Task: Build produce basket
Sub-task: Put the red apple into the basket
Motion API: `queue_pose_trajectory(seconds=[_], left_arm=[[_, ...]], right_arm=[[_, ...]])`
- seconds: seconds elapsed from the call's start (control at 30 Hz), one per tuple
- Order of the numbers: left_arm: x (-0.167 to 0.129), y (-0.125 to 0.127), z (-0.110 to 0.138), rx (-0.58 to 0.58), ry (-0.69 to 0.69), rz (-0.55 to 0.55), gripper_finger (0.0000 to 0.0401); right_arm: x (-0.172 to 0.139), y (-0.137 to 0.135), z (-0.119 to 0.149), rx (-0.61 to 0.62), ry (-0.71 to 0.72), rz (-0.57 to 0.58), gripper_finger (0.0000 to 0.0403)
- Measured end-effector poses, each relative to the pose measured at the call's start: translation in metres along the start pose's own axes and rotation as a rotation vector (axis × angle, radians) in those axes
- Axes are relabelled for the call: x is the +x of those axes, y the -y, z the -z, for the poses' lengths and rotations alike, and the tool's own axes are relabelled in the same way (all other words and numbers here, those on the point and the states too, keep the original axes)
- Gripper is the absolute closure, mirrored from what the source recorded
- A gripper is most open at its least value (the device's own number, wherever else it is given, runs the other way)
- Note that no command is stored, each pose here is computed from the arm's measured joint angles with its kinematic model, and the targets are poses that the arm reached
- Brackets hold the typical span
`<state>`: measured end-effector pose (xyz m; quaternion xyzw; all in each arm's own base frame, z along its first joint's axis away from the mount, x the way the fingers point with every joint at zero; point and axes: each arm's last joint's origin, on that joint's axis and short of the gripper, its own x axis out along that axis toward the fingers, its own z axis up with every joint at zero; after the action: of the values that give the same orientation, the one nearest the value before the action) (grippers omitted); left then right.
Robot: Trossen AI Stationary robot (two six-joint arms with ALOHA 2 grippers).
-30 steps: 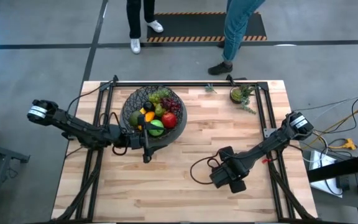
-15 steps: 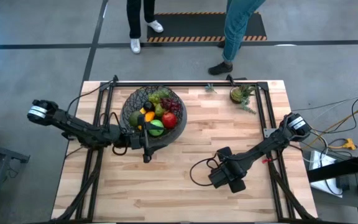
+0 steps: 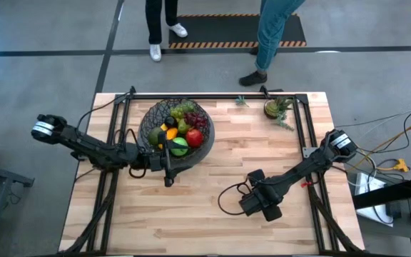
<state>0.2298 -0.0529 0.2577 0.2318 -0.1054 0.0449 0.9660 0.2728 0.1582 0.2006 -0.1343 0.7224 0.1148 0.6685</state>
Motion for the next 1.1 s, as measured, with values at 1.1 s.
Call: queue_pose_trajectory(seconds=[1.1], left_arm=[[0.0,0.0,0.0,0.002,-0.004,0.002,0.0113]], right_arm=[[0.02,0.001,0.002,-0.066,0.052,0.021,0.0075]])
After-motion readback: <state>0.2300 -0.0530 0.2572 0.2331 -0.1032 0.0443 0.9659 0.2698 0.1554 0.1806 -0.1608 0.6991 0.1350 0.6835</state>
